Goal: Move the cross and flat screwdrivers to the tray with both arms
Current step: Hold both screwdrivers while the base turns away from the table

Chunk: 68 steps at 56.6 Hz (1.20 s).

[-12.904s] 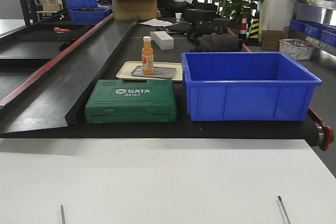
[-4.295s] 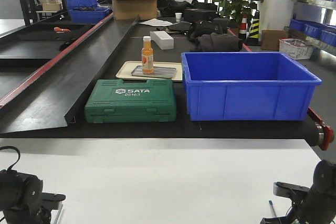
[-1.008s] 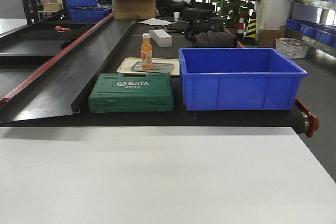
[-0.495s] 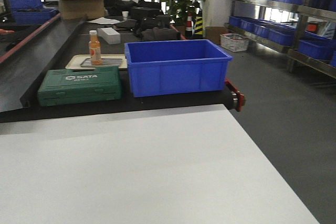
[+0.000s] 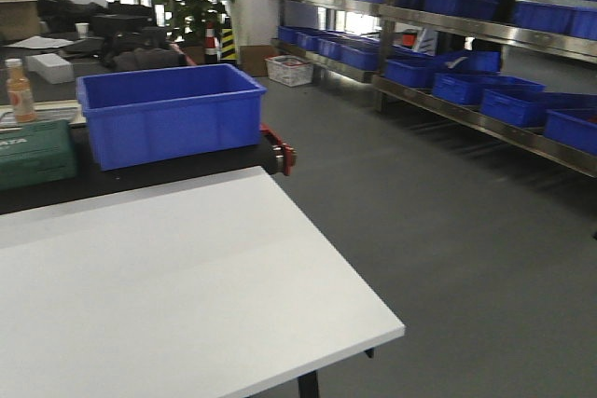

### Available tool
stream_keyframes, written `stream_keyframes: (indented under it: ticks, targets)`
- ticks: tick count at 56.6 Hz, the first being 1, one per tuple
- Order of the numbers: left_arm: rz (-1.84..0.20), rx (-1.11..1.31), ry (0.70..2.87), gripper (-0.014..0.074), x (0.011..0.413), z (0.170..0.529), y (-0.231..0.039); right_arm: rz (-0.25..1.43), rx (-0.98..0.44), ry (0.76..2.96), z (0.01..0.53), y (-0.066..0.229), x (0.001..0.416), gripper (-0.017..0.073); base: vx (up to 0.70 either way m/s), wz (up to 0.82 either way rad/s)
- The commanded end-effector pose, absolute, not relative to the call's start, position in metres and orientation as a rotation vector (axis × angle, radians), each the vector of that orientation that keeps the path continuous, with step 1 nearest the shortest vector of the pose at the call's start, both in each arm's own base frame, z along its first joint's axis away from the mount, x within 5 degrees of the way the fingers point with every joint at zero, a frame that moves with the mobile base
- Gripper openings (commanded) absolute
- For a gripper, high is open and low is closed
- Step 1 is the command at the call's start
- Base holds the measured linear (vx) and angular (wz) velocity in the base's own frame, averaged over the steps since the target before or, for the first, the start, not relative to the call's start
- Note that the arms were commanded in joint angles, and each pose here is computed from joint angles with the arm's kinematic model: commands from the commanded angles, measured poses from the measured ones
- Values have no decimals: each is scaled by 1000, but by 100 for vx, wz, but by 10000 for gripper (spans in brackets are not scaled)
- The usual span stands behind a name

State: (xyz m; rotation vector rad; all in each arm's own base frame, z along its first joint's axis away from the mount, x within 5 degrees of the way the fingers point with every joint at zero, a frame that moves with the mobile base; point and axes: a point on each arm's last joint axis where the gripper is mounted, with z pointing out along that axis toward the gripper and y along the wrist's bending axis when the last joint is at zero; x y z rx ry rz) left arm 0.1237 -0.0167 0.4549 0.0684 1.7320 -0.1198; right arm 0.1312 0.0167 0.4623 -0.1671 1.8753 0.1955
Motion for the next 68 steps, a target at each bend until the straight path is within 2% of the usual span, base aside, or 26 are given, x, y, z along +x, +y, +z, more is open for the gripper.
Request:
stream_keyframes:
  ticks: [1, 36, 68]
  targets:
    - [-137, 69, 1614, -6, 121, 471, -17, 191, -134, 1761, 478, 15, 130, -8, -18, -59]
    - [-137, 69, 1614, -6, 121, 471, -17, 192, -135, 1762, 478, 15, 129, -8, -11, -55]
    - [-137, 69, 1614, -6, 121, 471, -17, 192, -134, 1761, 478, 15, 130, -8, 8, -62]
